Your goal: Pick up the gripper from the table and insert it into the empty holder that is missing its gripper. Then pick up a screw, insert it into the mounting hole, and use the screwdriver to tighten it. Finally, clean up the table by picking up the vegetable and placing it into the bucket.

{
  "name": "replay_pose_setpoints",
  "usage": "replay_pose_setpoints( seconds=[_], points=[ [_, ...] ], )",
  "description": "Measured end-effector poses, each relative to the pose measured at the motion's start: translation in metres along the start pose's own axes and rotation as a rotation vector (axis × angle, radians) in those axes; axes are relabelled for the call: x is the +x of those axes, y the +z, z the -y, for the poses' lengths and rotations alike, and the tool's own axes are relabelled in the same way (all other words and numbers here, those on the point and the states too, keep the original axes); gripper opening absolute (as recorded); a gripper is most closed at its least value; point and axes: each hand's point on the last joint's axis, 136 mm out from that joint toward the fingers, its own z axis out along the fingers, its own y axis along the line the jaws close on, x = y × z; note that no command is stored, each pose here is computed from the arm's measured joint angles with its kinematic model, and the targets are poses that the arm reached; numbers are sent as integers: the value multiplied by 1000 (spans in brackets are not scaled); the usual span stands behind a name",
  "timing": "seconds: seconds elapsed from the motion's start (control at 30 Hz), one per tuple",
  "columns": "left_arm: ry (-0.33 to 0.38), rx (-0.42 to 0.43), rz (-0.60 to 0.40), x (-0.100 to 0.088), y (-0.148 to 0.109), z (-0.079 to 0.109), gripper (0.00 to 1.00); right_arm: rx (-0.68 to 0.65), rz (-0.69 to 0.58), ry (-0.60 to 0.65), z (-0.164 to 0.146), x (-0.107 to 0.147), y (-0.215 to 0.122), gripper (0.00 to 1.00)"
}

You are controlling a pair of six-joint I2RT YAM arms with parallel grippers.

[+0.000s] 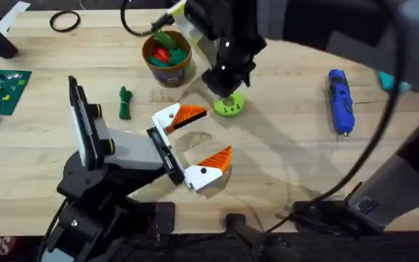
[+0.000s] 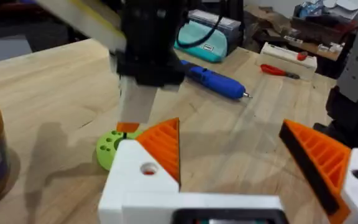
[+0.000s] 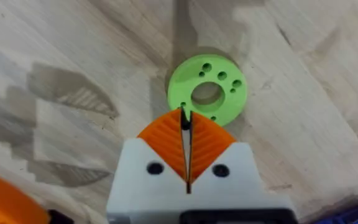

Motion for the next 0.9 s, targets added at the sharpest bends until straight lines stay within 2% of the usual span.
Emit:
replay_pose_setpoints(
  seconds=[0.27, 0.57, 0.9],
  points=[
    [0, 0, 0, 0, 0, 0, 985, 3, 85, 14, 1, -3, -38, 4],
    [0, 0, 0, 0, 0, 0, 985, -17, 45, 9, -2, 9, -48, 4],
    [0, 0, 0, 0, 0, 0, 985, -35, 131, 0, -7, -8, -101, 4]
  ],
)
